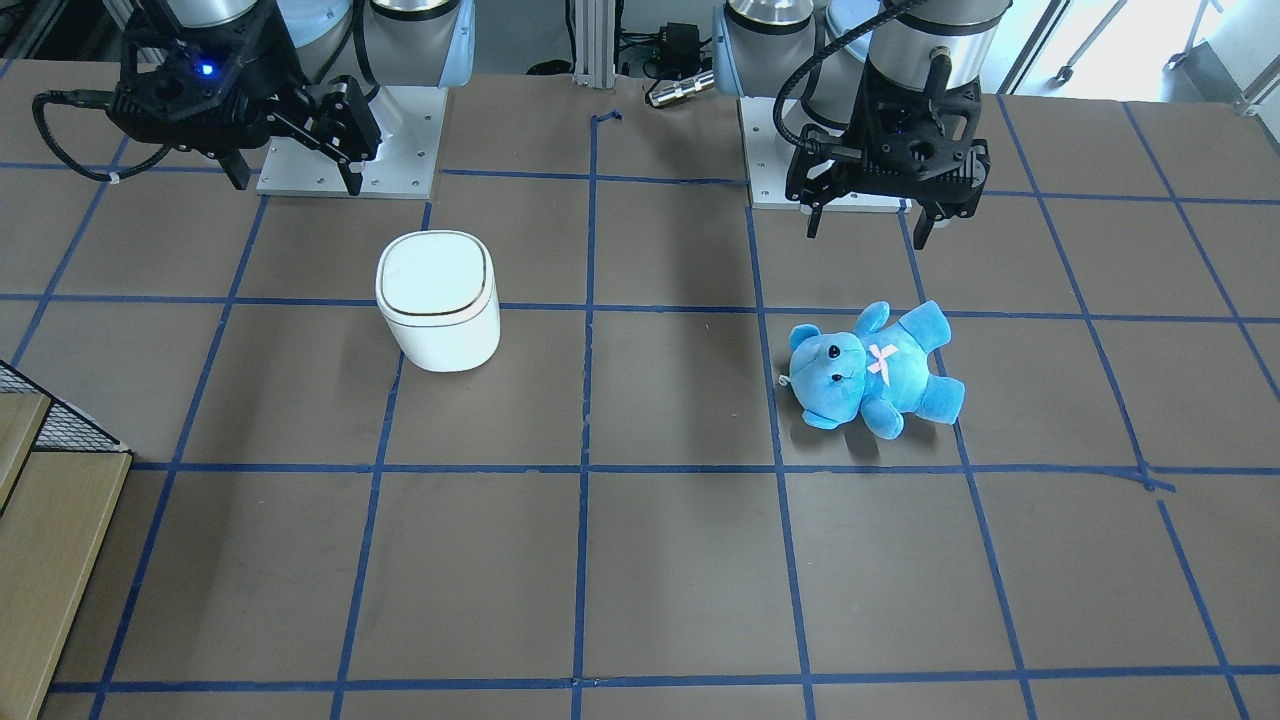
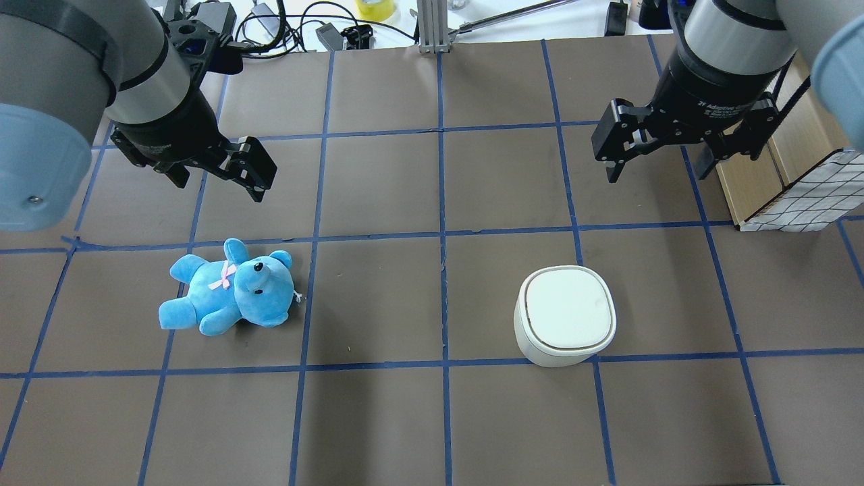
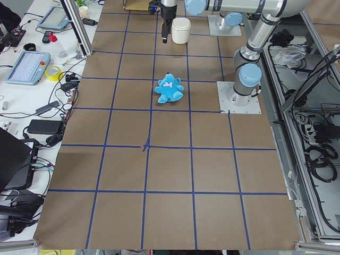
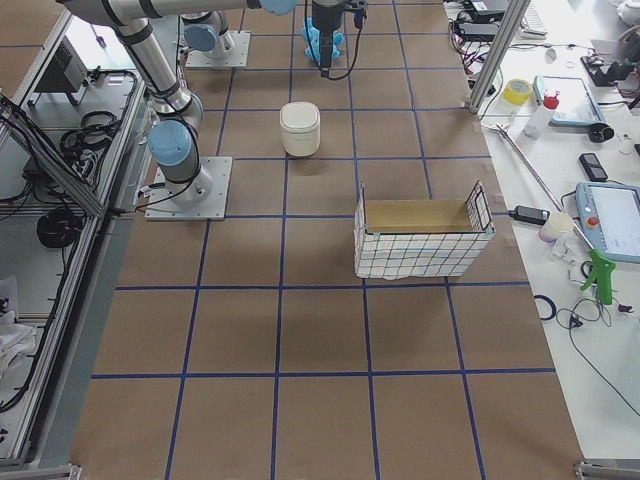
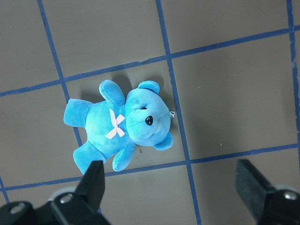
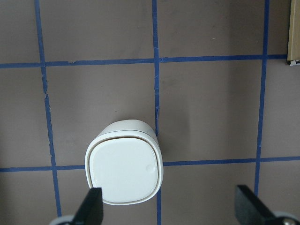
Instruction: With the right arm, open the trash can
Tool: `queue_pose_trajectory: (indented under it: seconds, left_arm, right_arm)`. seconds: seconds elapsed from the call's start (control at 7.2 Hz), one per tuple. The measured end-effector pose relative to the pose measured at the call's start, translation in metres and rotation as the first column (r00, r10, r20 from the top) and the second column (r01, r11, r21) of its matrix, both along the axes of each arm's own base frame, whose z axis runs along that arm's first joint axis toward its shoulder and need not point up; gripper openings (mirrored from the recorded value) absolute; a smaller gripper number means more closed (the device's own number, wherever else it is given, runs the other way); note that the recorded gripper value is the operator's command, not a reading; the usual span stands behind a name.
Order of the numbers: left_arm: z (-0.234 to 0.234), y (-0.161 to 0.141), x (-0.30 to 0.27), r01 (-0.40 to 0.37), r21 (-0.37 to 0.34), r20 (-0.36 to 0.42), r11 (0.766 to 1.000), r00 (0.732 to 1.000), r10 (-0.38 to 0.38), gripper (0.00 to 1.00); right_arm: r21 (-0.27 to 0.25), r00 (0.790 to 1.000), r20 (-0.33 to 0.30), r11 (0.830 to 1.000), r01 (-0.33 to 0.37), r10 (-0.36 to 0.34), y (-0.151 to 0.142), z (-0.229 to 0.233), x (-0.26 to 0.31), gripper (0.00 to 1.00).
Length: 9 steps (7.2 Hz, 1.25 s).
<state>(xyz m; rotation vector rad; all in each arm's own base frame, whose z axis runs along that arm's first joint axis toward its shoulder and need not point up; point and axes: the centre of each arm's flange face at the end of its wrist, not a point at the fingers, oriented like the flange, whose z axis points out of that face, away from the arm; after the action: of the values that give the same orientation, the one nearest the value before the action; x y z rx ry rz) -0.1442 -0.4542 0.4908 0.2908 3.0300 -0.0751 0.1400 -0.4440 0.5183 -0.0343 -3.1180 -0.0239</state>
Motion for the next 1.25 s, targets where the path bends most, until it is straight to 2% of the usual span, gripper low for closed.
queue_pose_trajectory:
  seconds: [1.25]
  left_arm:
    - [0.0000, 0.0000, 0.0000, 0.000, 0.000, 0.000, 1.000, 1.000, 0.000, 1.00]
  right_arm:
    - [-0.022, 1.000, -0.004, 1.000, 0.005, -0.005, -0.0025, 0.0057, -0.0002, 1.00]
